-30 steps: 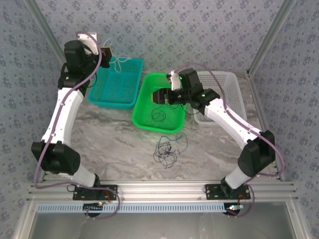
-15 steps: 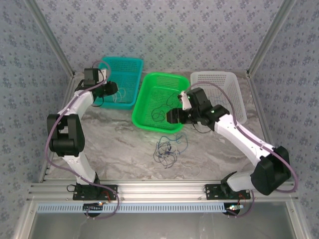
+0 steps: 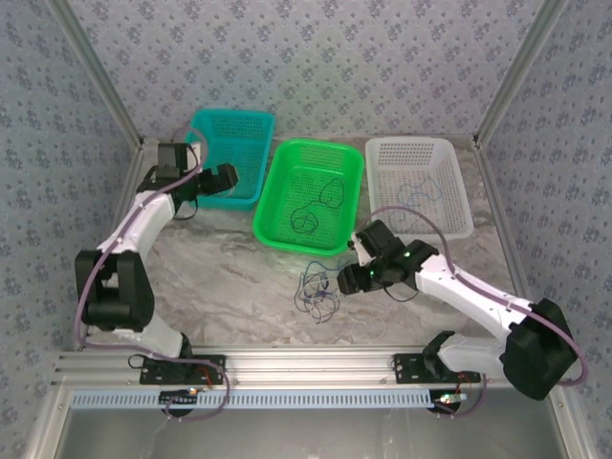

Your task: Untangle the cables

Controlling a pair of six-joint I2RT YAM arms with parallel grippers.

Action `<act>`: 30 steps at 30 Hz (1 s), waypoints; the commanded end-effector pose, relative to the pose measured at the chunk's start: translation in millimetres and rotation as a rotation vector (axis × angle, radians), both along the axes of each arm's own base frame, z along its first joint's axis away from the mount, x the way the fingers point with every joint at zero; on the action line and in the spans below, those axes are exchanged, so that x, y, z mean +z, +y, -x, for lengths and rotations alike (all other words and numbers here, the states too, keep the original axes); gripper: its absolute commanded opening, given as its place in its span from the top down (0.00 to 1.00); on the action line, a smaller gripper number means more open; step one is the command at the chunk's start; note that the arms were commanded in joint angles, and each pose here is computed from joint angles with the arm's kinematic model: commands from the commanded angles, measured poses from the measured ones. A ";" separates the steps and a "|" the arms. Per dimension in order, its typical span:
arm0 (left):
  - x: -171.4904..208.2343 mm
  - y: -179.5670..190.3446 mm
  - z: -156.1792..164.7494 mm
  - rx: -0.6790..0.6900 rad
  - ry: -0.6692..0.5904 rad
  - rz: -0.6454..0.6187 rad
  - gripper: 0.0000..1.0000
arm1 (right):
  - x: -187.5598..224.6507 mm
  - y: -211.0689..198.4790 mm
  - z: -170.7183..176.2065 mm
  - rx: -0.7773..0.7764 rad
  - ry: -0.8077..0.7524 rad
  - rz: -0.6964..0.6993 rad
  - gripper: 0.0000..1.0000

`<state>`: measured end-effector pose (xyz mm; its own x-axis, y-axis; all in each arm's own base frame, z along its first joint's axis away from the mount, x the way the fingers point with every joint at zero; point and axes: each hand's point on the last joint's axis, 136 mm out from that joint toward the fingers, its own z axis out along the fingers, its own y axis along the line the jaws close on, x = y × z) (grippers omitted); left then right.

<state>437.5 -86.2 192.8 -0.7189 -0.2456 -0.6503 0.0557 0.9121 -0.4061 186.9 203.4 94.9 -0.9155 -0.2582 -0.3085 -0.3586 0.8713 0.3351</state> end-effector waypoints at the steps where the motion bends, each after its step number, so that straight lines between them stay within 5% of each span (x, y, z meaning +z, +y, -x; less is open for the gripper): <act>1: 29.0 -22.1 19.6 -0.039 -0.079 0.016 0.00 | -12.2 6.3 -8.2 -0.016 -0.040 0.024 0.41; 10: 31.5 -34.9 76.8 -0.055 -0.141 0.079 0.01 | -35.9 27.3 -23.4 -0.006 -0.085 0.034 0.46; 18: 28.1 -27.4 97.0 -0.037 -0.132 0.067 0.01 | -51.6 34.2 -25.3 0.001 -0.064 0.034 0.55; 24: 25.7 -27.3 96.9 -0.028 -0.131 0.077 0.01 | -46.1 34.3 -28.9 -0.004 -0.091 0.009 0.92; 30: 22.4 -25.7 98.1 -0.020 -0.126 0.074 0.01 | -16.4 34.2 -29.2 0.013 -0.156 -0.005 1.00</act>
<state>340.8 -112.9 213.3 -0.6498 -0.2720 -0.7097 0.1343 0.8780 -0.4594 213.5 237.8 55.9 -0.8807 -0.2639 -0.3935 -0.3923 0.8718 0.2933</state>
